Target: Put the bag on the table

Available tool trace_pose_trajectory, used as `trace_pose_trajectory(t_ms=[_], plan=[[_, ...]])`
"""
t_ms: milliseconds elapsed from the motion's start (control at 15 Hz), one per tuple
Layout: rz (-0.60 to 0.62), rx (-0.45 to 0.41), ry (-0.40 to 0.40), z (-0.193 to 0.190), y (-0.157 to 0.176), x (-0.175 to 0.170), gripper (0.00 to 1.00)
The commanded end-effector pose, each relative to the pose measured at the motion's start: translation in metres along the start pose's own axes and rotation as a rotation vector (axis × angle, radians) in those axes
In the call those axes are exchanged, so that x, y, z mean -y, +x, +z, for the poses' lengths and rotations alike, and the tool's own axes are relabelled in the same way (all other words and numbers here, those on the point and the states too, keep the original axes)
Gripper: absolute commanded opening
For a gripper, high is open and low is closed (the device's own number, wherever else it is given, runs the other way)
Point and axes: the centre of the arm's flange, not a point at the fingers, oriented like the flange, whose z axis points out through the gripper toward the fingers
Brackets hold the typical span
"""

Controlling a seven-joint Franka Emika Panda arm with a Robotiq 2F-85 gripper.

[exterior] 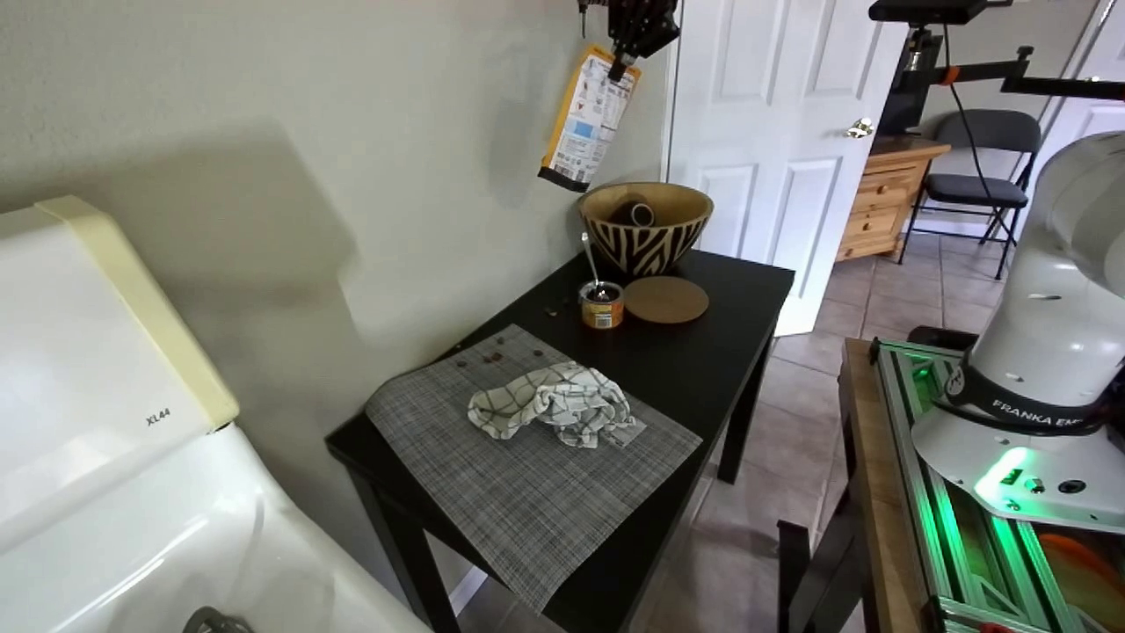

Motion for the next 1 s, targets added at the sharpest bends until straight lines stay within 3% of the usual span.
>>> trace_pose_trajectory(t_ms=[0, 267, 467, 933], plan=[[-0.080, -0.014, 0.021, 0.040, 0.070, 0.021, 0.01], [-0.307, 0.053, 0.107, 0.081, 0.159, 0.072, 0.01], [-0.482, 0.095, 0.197, 0.106, 0.204, 0.119, 0.01], [-0.653, 0.060, 0.375, 0.192, 0.236, 0.159, 0.01]])
